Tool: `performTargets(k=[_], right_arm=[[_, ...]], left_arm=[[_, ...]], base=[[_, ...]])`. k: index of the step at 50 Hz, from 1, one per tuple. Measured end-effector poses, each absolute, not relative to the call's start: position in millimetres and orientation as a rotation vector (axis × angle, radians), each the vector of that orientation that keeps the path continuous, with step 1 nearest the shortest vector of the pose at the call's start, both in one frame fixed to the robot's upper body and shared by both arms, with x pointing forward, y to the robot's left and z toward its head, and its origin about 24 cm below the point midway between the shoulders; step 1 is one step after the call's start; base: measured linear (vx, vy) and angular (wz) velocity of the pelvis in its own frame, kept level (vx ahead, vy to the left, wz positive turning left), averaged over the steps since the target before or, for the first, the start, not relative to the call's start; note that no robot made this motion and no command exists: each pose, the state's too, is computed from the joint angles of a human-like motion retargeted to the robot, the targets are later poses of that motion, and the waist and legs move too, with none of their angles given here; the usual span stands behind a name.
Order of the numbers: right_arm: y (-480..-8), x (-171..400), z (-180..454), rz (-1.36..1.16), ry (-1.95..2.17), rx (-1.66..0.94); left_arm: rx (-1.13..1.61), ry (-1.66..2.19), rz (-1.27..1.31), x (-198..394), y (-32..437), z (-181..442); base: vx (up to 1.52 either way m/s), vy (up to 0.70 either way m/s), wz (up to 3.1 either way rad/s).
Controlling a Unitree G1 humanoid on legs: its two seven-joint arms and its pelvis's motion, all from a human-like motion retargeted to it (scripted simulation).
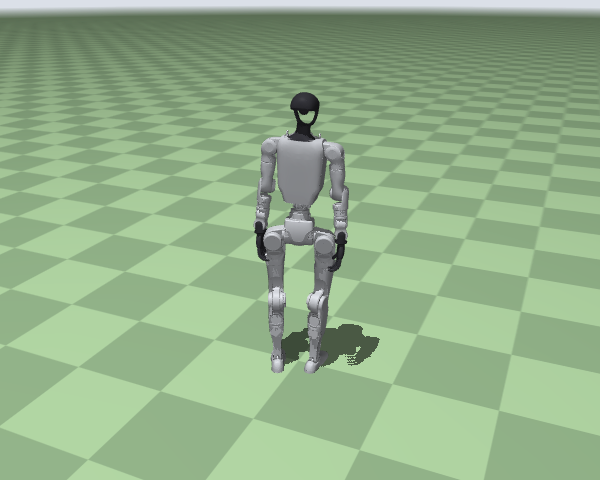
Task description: Upper body actions
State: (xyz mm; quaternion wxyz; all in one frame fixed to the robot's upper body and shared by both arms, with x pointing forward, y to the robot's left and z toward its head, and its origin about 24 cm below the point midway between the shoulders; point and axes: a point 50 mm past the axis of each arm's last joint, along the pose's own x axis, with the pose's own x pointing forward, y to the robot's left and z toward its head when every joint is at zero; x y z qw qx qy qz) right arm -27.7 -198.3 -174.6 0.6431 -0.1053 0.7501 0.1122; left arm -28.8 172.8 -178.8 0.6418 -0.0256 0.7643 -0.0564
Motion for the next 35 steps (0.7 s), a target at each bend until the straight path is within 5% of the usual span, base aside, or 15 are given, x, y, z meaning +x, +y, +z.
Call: performTargets(k=[7, 12, 20, 28, 35], right_arm=[[-206.1, -2.8, -175.0, 0.46, 1.671, -0.452], [-197.3, 2.6, -177.2, 0.52, 1.621, -0.496], [-197.9, -4.2, -176.7, 0.559, 1.649, -0.599], [-203.8, -6.7, -175.2, 0.608, 1.671, -0.597], [-207.0, -11.8, -173.6, 0.562, 1.715, -0.533]], left_arm=[[-0.1, 1.593, 0.089, 5.9, 176.9, -182.1], [-0.19, 1.077, 0.327, 110.8, 204.7, -156.4], [0.222, 0.043, 0.309, 269.9, 271.8, 47.0], [0.475, -0.873, 0.59, 282.4, 270.9, 264.1], [0.4, -0.719, 0.494, 320.1, 265.1, 295.9]], base=[[0.0, 0.02, -0.24], [0.0, 0.0, 0.04], [0.01, 0.01, 0.11], [0.0, 0.0, 0.0], [0.0, 0.0, 0.0]])
